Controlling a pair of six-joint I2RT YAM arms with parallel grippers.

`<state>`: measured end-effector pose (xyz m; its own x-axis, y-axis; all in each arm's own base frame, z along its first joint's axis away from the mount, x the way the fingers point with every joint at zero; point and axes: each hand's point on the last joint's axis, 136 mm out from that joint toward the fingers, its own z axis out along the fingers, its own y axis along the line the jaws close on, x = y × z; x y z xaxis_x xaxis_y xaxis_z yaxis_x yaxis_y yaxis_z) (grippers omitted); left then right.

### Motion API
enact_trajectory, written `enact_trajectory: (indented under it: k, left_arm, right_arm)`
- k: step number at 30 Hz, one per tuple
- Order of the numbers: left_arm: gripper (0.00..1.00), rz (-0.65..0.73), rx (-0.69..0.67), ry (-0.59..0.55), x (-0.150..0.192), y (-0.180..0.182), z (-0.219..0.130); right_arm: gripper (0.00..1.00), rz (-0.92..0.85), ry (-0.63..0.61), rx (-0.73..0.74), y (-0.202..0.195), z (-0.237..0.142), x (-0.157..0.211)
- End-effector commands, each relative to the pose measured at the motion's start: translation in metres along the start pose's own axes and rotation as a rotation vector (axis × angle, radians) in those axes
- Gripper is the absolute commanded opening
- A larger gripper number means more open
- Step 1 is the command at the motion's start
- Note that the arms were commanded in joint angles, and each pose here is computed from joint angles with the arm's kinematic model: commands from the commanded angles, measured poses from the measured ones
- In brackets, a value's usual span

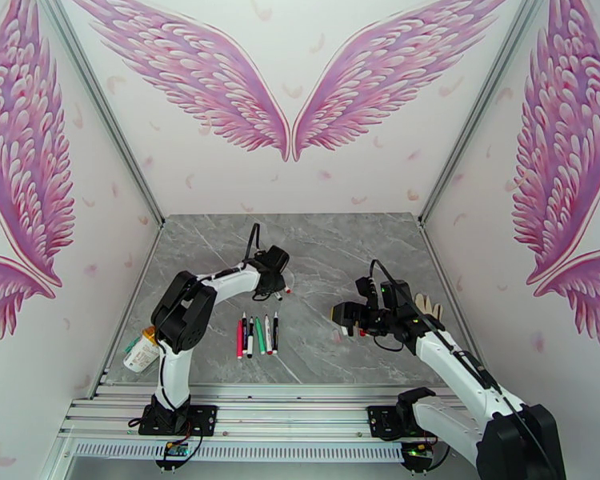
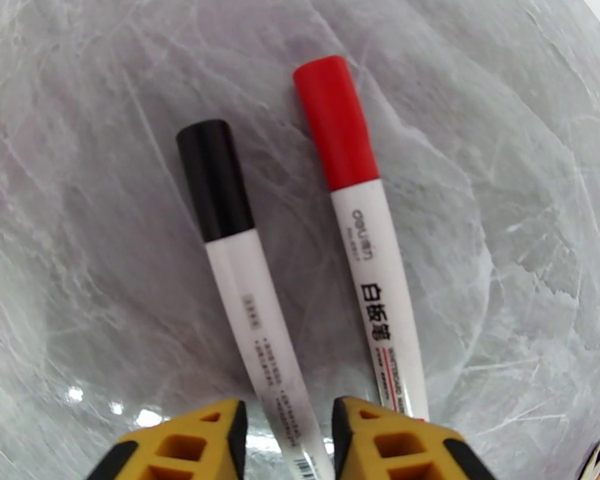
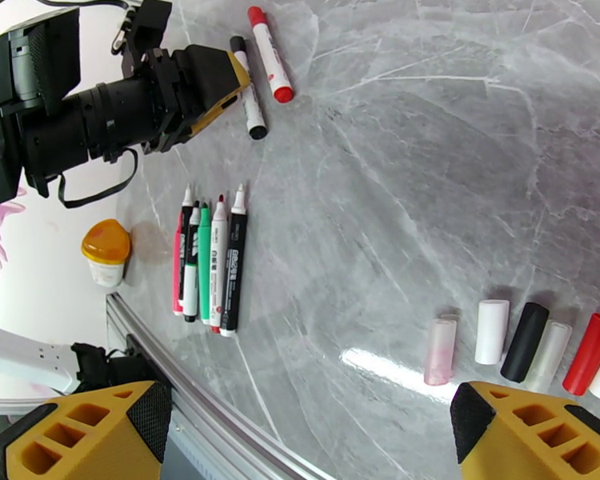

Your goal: Open the pen caps

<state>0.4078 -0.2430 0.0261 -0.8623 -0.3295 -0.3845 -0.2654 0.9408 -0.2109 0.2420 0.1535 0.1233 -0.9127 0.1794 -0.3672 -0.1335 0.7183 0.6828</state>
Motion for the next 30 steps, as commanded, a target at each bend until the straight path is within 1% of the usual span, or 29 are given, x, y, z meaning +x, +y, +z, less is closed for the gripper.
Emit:
enact_trajectory:
  k: [1,8,11,14,22,26,30]
  left_arm:
    - [0.32,0.026,-0.049,-0.01,-0.008,0.005,0.003]
    - [0.28,0.048,-0.111,-0.013,-0.012,0.019,0.008]
    - [0.24,0.074,-0.139,-0.014,-0.015,0.026,0.008]
    - [0.23,0.103,-0.163,-0.004,-0.016,0.034,0.008]
    - [0.23,0.157,-0.214,0.053,-0.015,0.056,0.015]
    - [0.25,0.173,-0.233,0.09,-0.013,0.065,0.02]
    - [0.27,0.177,-0.238,0.1,-0.014,0.069,0.021]
  right_arm:
    - [0.99,-0.014,0.001,0.027,0.001,-0.002,-0.004]
    - [0.99,-0.015,-0.003,0.029,0.001,-0.002,-0.004]
    - [0.99,-0.016,-0.002,0.026,0.002,-0.003,-0.004]
    - [0.99,-0.015,-0.001,0.029,0.001,-0.003,-0.004]
    - [0.99,-0.012,-0.004,0.028,0.002,-0.003,-0.006]
    - [0.99,-0.01,0.0,0.03,0.002,-0.003,-0.005]
    - [0.99,-0.007,-0.001,0.031,0.002,-0.003,-0.005]
